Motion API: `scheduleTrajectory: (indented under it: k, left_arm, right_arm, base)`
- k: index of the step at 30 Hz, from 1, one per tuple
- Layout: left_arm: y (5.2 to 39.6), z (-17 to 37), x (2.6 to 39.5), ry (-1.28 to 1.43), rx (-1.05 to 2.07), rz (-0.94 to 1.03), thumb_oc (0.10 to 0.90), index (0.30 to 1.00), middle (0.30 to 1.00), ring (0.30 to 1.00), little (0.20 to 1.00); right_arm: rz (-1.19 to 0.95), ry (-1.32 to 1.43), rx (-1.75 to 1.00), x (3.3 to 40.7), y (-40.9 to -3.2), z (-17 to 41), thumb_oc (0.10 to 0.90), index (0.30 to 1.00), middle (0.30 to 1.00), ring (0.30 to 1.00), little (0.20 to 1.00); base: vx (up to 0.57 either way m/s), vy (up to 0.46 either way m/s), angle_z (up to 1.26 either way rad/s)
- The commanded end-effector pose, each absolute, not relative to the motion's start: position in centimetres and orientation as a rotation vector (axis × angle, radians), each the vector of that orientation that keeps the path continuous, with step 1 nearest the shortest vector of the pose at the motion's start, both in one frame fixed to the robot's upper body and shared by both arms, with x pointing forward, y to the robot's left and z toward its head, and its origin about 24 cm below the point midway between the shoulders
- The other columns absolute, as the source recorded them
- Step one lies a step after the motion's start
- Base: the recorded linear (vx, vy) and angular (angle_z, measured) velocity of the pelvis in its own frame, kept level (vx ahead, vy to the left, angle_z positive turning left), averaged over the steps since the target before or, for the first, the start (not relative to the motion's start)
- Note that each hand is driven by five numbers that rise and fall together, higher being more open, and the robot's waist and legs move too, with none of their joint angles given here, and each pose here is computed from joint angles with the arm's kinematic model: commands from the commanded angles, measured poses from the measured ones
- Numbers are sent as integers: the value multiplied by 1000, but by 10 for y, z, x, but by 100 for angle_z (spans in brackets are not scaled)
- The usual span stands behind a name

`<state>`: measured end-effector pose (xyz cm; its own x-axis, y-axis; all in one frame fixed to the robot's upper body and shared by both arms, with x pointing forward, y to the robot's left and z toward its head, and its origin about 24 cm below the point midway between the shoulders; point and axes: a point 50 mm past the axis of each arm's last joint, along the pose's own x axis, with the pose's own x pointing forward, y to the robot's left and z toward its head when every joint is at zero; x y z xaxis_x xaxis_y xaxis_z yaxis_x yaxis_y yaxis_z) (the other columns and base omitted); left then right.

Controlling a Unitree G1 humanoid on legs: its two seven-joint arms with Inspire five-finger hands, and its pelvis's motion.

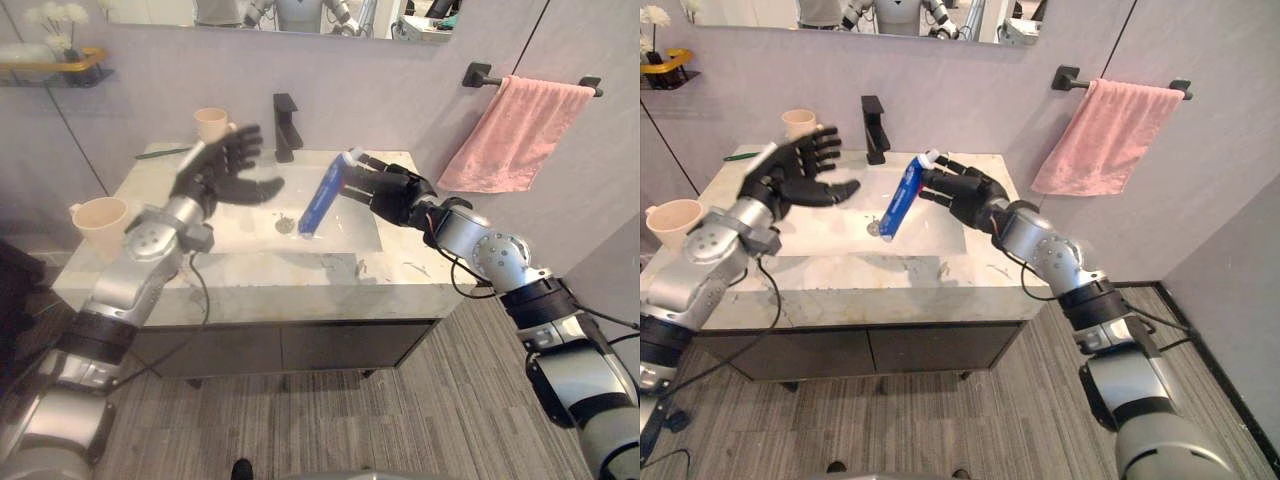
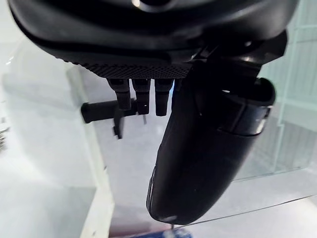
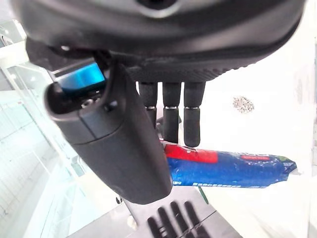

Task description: Organize the bathroom.

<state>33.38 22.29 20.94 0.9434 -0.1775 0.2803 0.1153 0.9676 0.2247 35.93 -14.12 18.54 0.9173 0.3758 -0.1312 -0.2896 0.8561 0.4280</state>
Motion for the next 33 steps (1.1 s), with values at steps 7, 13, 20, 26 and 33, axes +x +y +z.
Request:
scheduleTrajectory:
  k: [7, 13, 20, 26, 33]
  left_arm:
    - [227, 349, 299, -920, 279, 10, 800, 900, 900, 900, 900]
    - [272, 372, 280, -1028, 300, 380, 800, 900, 900, 900, 900]
    - [344, 314, 239, -996, 58, 839, 800, 900, 900, 900, 900]
    - [377, 239, 207, -815, -23, 1078, 800, 900, 900, 900, 900]
    - [410, 134, 174, -402, -74, 1245, 800, 900, 900, 900, 900]
  right_arm:
    - [297, -79, 446, 367, -180, 260, 408, 312, 312, 312, 312]
    - [253, -87, 445, 367, -194, 258, 400, 300, 300, 300, 300]
    - [185, -119, 452, 354, -212, 252, 400, 300, 300, 300, 300]
    - [143, -163, 448, 345, -226, 258, 400, 300, 300, 300, 300]
    - [108, -228, 435, 340, -237, 283, 400, 300, 300, 300, 300]
  base:
    - [3, -1, 1]
    - [0, 0, 0]
    - [-31, -30, 8]
    - [-45, -34, 11]
    - [-78, -19, 18]
